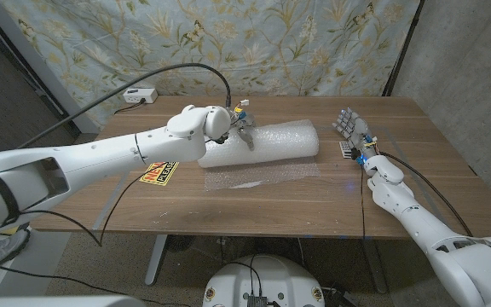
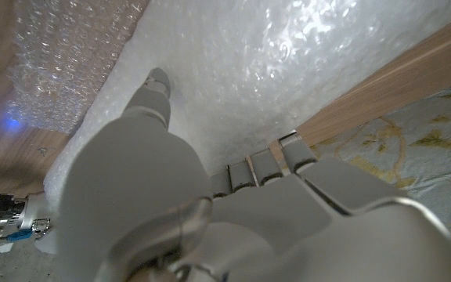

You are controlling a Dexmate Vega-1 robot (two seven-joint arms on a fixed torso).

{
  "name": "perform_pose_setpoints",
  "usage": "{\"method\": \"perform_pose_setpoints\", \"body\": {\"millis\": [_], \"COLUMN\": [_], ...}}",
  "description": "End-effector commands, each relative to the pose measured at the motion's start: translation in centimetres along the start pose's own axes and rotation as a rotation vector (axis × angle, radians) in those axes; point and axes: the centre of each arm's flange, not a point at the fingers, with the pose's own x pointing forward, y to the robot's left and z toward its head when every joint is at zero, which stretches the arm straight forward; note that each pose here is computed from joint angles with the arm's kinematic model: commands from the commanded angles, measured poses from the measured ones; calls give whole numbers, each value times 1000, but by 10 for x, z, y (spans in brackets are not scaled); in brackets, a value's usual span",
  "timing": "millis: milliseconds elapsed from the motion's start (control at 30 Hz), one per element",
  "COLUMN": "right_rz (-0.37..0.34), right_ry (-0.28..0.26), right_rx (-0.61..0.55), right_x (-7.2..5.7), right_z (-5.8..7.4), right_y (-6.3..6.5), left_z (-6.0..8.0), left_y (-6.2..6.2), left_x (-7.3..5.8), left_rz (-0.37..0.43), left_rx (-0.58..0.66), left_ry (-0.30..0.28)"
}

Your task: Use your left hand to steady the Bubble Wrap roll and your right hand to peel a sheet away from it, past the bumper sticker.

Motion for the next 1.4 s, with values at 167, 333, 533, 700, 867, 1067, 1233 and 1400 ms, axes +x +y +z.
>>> {"method": "perform_pose_setpoints", "body": {"millis": [167, 333, 533, 700, 867, 1067, 1233, 1400], "right_rz": [27, 36, 48, 62, 70, 71, 69, 67], "right_ry": [29, 39, 50, 55, 55, 57, 56, 57], "right_rx": [-36, -48, -62, -70, -73, -74, -76, -79], "right_x": [12, 17, 23, 29, 32, 32, 30, 26], "right_z": [4, 6, 8, 9, 11, 12, 13, 15], "right_y": [7, 10, 14, 16, 17, 14, 11, 8], "left_z": [-28, -38, -48, -52, -53, -52, -50, -48], "left_y": [19, 23, 26, 29, 33, 36, 38, 41], "left_x": [-1, 0, 1, 2, 3, 5, 5, 4], "left_rz": [60, 74, 90, 107, 114, 111, 125, 155], "left_rx": [-195, -272, -344, -374, -407, -417, -427, -439], "left_ry": [17, 22, 24, 33, 27, 22, 5, 5]}}
